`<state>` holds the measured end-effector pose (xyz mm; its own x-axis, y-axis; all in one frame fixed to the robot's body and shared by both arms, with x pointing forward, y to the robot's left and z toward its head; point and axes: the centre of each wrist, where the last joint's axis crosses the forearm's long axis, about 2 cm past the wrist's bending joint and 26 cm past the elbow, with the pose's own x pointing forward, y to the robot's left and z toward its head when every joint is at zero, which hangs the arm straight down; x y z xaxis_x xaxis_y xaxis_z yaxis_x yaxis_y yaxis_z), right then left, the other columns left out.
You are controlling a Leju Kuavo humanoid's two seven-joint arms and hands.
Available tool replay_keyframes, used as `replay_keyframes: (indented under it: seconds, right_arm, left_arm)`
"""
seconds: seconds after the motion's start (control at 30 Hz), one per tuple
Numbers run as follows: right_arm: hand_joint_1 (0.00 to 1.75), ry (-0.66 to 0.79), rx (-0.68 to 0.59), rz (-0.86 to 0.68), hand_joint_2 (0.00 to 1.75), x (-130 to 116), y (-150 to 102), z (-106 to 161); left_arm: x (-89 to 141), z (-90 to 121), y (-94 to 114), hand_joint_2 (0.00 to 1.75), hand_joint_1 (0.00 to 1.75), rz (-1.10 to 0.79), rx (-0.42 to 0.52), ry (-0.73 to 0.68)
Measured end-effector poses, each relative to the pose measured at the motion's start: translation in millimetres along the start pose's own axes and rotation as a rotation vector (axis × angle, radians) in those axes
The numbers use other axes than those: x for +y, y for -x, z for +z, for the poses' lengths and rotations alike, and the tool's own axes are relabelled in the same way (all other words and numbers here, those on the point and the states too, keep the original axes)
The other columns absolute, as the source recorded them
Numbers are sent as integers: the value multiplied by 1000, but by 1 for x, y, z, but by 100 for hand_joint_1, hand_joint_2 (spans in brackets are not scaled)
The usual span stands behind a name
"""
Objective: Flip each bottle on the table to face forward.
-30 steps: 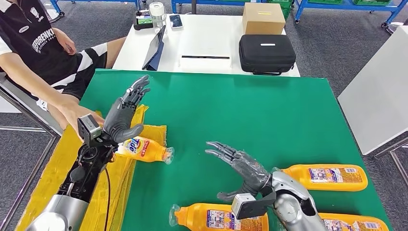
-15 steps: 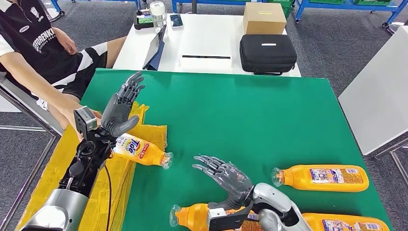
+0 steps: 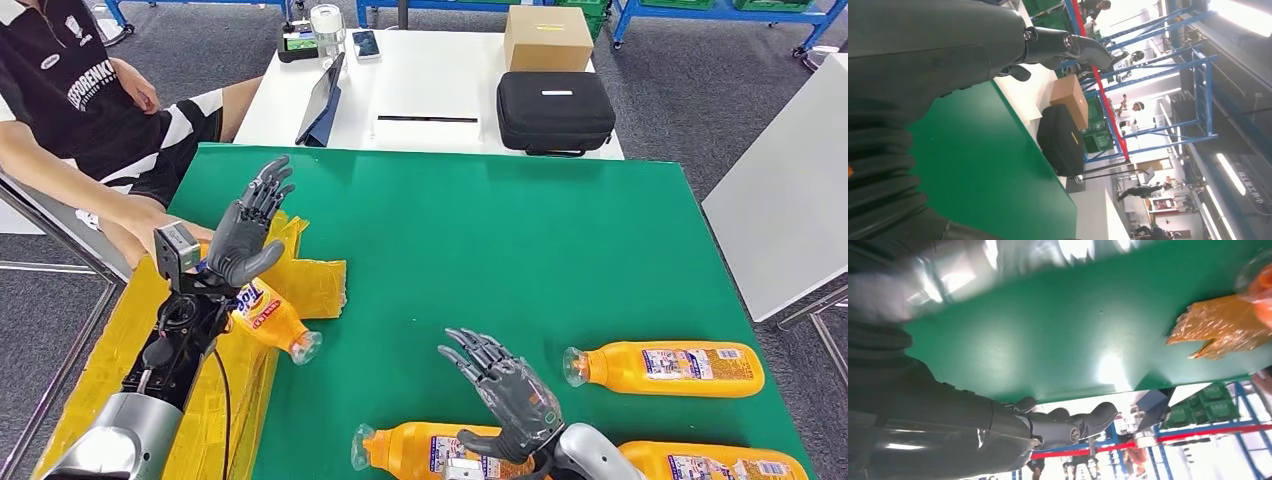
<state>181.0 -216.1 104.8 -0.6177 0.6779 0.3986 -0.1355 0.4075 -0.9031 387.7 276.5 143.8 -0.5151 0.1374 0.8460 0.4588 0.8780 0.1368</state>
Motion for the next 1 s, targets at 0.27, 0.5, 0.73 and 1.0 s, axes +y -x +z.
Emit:
replay_keyframes:
  seconds: [0.27, 0.5, 0.73, 1.0]
  right_arm:
    - [0, -5, 121, 38, 175, -4, 9, 16]
    - [0, -4, 159, 36, 175, -4, 12, 21]
    - [0, -3, 168, 35, 175, -4, 13, 22]
    - [0, -7, 177, 37, 175, -4, 14, 23]
  left_arm:
    - [1, 3, 3, 175, 0, 7, 11, -18]
    - [0, 3, 3, 175, 0, 10, 12, -21]
    - [0, 3, 3, 175, 0, 11, 11, -21]
    - [-1, 3, 3, 175, 0, 11, 11, -21]
